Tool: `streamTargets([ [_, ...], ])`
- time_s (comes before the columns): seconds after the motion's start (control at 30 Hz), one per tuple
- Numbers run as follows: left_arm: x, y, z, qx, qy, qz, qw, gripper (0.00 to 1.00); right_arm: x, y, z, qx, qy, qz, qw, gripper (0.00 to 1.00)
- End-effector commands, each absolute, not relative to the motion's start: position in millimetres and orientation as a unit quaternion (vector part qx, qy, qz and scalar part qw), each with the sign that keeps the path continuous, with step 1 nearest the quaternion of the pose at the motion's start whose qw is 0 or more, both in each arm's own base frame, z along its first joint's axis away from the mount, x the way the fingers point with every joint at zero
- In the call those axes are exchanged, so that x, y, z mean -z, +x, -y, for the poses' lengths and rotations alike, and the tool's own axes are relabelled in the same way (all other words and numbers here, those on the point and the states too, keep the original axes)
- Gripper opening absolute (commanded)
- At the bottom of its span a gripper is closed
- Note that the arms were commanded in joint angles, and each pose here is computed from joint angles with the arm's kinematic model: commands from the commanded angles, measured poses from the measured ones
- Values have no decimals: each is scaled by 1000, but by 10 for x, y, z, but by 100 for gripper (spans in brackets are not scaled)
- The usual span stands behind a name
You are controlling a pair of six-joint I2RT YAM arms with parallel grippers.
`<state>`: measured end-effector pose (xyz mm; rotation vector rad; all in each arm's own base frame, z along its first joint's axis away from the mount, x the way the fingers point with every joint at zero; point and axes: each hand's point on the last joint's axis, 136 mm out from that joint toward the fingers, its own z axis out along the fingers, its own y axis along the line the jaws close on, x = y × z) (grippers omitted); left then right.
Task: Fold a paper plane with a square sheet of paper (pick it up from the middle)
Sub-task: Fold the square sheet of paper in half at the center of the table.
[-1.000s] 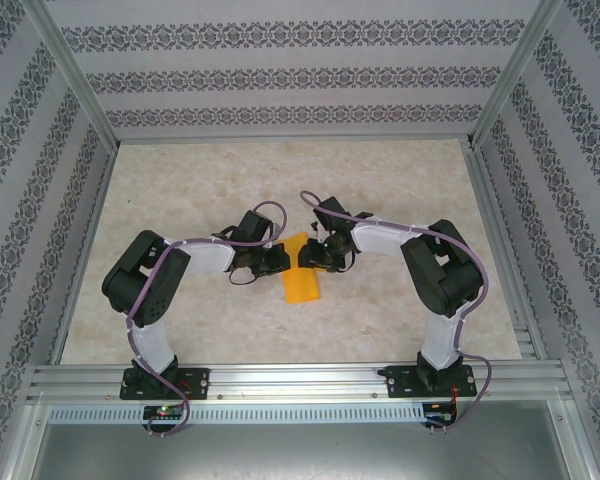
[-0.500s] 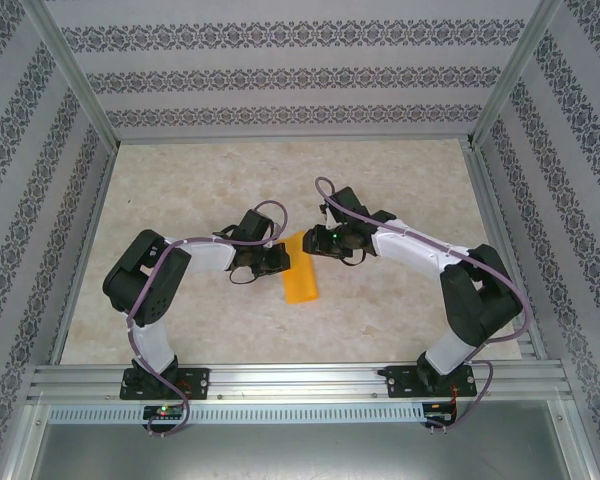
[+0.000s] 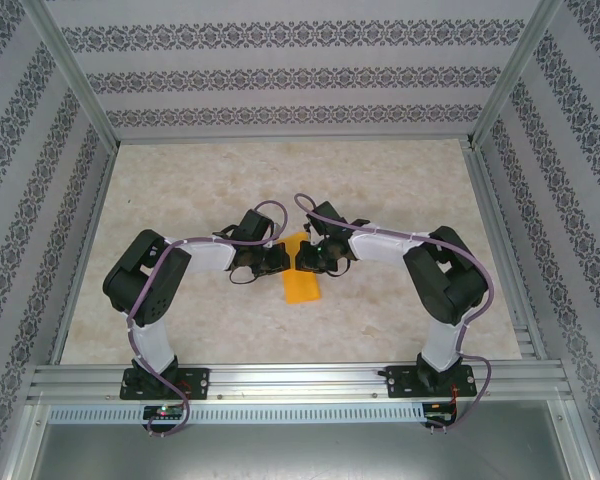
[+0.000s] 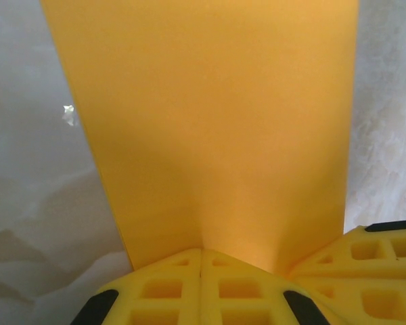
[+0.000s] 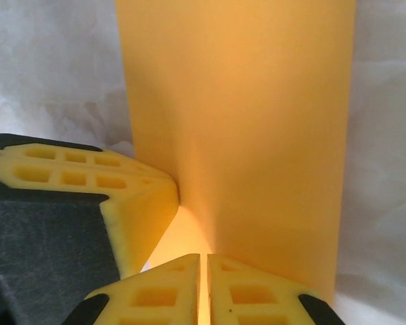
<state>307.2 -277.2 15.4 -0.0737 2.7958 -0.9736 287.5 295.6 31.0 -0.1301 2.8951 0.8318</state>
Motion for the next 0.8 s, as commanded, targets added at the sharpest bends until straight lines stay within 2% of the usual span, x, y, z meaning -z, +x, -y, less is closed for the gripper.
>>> streamTargets([
  [0.0,408,2749,2492,235,-44,-971,28,2,-327,2985,-2971,-281,-40,-956,74,12],
  [0.77,495,2703,2449,216,-48,-975,19,1,87,2744,-2486,-254,-33,-965,45,12],
])
